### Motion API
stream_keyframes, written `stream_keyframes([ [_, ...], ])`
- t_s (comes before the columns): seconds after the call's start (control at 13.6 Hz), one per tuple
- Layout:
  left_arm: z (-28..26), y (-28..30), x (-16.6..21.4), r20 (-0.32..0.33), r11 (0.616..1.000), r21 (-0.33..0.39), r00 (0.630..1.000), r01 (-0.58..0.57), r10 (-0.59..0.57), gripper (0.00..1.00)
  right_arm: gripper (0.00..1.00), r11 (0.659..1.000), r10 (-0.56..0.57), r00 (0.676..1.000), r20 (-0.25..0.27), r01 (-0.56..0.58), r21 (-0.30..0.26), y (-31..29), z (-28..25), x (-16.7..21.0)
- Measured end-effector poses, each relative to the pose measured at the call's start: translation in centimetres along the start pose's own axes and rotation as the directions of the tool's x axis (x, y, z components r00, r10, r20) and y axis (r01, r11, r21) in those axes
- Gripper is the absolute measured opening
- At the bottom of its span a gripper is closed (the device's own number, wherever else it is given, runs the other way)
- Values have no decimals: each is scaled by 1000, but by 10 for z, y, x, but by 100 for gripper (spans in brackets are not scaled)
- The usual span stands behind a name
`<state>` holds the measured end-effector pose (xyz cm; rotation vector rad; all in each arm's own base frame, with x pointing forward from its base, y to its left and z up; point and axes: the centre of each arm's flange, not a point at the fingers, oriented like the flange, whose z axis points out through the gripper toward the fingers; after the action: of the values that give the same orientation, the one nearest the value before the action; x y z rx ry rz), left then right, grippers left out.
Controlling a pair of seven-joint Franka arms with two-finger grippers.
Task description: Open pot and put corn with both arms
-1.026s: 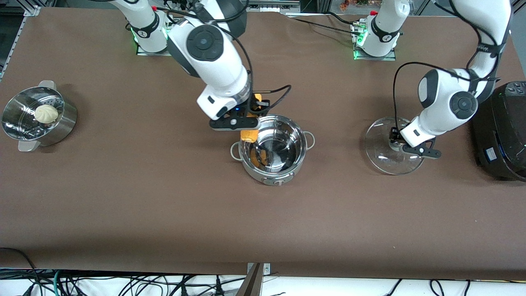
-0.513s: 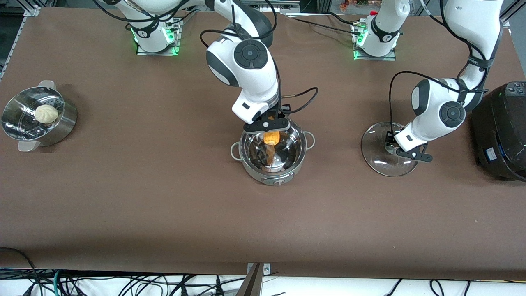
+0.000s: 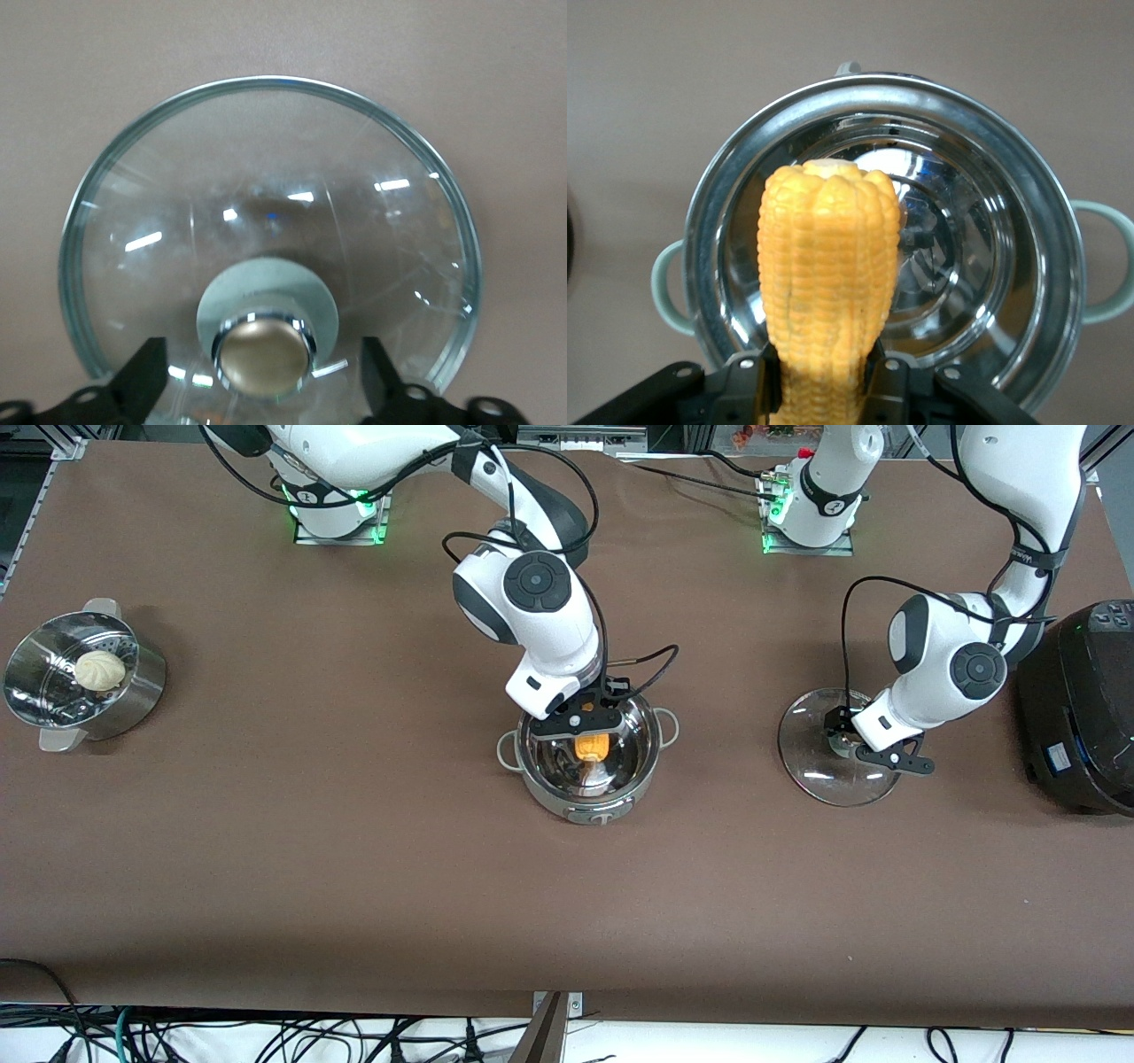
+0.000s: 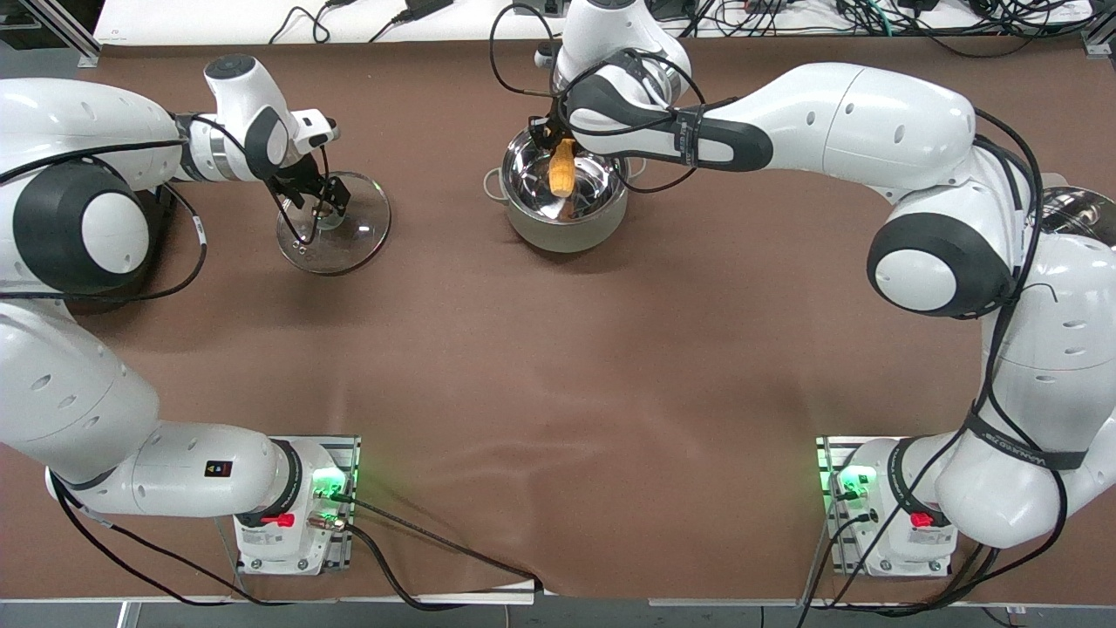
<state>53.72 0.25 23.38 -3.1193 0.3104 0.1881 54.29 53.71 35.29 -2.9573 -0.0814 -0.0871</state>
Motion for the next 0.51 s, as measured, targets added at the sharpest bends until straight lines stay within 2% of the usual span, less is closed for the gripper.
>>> stream_keyframes([
  [0.15, -50, -1, -7, -7, 1000, -2, 1000, 5, -5, 100, 33, 1000, 1, 1000, -8, -1, 0, 3, 13, 3],
  [0.51, -174, -29, -40, -184, 997, 16, 981, 72, -68, 100, 33, 1000, 14, 999, -34, -13, 12, 12, 35, 14],
])
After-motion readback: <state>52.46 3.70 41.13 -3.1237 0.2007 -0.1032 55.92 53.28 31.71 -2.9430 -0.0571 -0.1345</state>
